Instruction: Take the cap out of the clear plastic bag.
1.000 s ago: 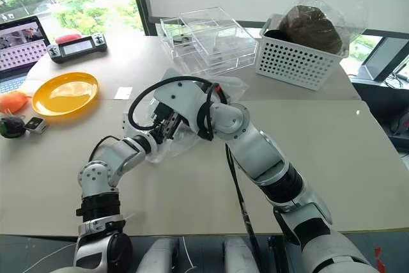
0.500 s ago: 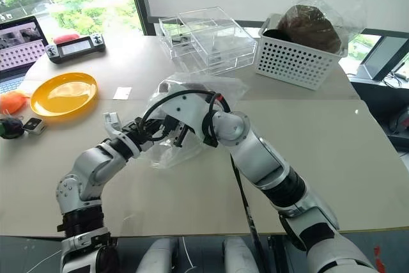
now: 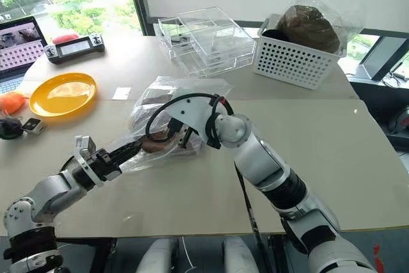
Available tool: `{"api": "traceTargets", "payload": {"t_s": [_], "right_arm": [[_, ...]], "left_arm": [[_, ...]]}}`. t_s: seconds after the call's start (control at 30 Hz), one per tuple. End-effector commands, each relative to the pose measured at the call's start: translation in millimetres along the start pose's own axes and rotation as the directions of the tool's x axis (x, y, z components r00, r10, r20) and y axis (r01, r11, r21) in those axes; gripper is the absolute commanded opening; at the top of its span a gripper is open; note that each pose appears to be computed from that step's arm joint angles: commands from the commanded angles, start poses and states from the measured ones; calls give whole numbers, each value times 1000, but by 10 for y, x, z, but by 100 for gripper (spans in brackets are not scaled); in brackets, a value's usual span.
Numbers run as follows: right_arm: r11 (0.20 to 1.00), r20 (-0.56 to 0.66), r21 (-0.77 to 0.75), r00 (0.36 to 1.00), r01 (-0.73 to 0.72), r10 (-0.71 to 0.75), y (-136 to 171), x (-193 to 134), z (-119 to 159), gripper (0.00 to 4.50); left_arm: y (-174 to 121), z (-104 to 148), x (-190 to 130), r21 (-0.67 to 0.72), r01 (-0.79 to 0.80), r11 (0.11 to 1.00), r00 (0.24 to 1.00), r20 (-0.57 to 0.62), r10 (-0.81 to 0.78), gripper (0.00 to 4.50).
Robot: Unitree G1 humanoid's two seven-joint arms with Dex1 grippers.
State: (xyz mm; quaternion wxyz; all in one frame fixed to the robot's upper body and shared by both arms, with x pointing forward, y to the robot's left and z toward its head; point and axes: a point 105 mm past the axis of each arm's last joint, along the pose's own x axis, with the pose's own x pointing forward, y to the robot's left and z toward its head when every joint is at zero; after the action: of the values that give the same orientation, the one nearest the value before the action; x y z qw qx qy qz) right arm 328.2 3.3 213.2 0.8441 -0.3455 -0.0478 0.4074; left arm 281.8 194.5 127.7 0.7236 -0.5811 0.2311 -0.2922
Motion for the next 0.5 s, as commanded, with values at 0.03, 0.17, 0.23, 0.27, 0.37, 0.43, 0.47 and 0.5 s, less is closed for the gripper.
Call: {"api": "traceTargets", "payload": {"t_s": [0.03, 0.17, 0.23, 0.27, 0.37, 0.43, 0.47, 0.5], "right_arm": [[998, 32, -36, 998, 54, -53, -106, -50, 81, 0], [998, 31, -37, 998, 54, -53, -93, -54, 80, 0], [998, 30, -38, 998, 51, -50, -82, -52, 78, 0], [998, 30, -39, 998, 50, -49, -78, -53, 76, 0], [998, 30, -41, 999, 46, -45, -68, -55, 75, 0], [998, 29, -45, 999, 42, -41, -62, -54, 72, 0], [998, 28, -46, 999, 42, -40, -61, -55, 70, 0], [998, 24, -48, 999, 45, -44, -68, -56, 58, 0]], "left_arm": [[-127, -57, -16, 3, 106, 994, 993, -50, -105, 6], [-273, 68, 11, 27, 174, 984, 985, 3, -174, 6], [-337, 335, 65, 2, 192, 981, 973, 128, -191, 6], [-361, 431, 91, -13, 197, 980, 966, 173, -192, 6], [-472, 521, 167, -21, 227, 974, 954, 207, -218, 6], [-538, 475, 198, -8, 256, 967, 951, 181, -251, 6], [-553, 457, 204, -4, 264, 965, 950, 172, -259, 6], [-536, 382, 186, 5, 269, 963, 956, 123, -267, 6]]}}
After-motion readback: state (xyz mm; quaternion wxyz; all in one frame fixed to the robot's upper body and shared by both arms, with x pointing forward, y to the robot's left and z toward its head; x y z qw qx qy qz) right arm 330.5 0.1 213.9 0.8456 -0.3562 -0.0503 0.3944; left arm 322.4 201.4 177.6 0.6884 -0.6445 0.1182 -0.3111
